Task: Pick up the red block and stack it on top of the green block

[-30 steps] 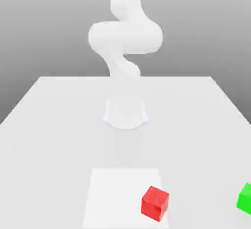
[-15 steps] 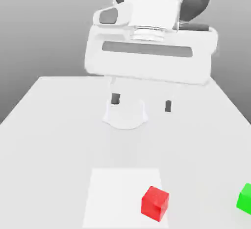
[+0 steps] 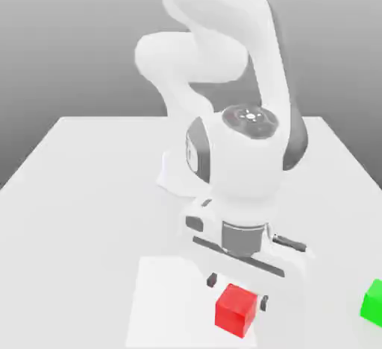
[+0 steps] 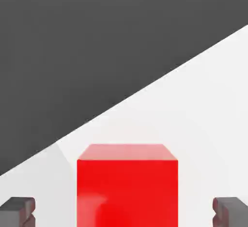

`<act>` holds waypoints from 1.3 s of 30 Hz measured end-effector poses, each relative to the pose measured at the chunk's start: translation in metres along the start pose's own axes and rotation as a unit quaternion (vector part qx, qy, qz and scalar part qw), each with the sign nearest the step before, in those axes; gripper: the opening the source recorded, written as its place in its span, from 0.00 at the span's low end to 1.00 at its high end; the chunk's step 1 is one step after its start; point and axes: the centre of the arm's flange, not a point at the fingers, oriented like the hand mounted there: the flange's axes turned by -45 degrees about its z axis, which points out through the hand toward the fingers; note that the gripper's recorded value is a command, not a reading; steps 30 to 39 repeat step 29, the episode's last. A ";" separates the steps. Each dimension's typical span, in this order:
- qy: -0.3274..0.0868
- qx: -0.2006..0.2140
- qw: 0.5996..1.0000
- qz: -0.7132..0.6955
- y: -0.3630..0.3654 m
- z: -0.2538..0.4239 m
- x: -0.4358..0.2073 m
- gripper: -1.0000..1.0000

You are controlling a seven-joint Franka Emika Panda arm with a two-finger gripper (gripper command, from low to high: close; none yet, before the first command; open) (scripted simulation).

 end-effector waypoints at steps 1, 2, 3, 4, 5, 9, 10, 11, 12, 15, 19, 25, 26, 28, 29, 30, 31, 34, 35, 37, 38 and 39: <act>0.000 0.000 1.000 0.000 0.000 0.000 0.000 0.00; 0.000 0.000 1.000 0.000 0.000 0.000 0.000 0.00; 0.000 0.000 1.000 0.000 0.000 0.000 0.000 0.00; 0.001 0.001 1.000 0.000 0.000 0.000 0.000 0.00; 0.001 0.001 1.000 0.000 0.000 0.000 0.000 0.00; 0.001 0.001 1.000 0.001 -0.001 -0.020 0.001 0.00; 0.001 0.001 1.000 0.001 -0.001 -0.031 0.001 0.00; 0.001 0.001 1.000 0.001 -0.001 -0.043 0.001 0.00; 0.000 0.000 1.000 -0.001 -0.002 -0.053 -0.001 0.00; -0.003 -0.003 0.999 -0.045 -0.060 -0.067 -0.031 0.00; -0.003 -0.003 0.994 -0.106 -0.141 -0.082 -0.091 0.00; 0.000 0.001 0.989 -0.151 -0.199 -0.042 -0.149 1.00; 0.000 0.001 0.989 -0.151 -0.199 -0.042 -0.149 1.00; 0.000 0.001 0.989 -0.151 -0.199 -0.042 -0.149 1.00; 0.000 0.001 0.989 -0.151 -0.199 -0.042 -0.149 1.00; 0.000 0.001 0.989 -0.151 -0.199 -0.042 -0.149 1.00; 0.000 0.001 0.989 -0.151 -0.199 -0.042 -0.149 1.00; 0.000 0.001 0.989 -0.151 -0.199 -0.042 -0.149 1.00; 0.000 0.001 0.989 -0.151 -0.199 -0.042 -0.149 1.00; 0.000 0.001 0.989 -0.151 -0.199 -0.042 -0.149 1.00; 0.000 0.001 0.989 -0.151 -0.199 -0.042 -0.149 1.00; 0.000 0.001 0.989 -0.151 -0.199 -0.042 -0.149 1.00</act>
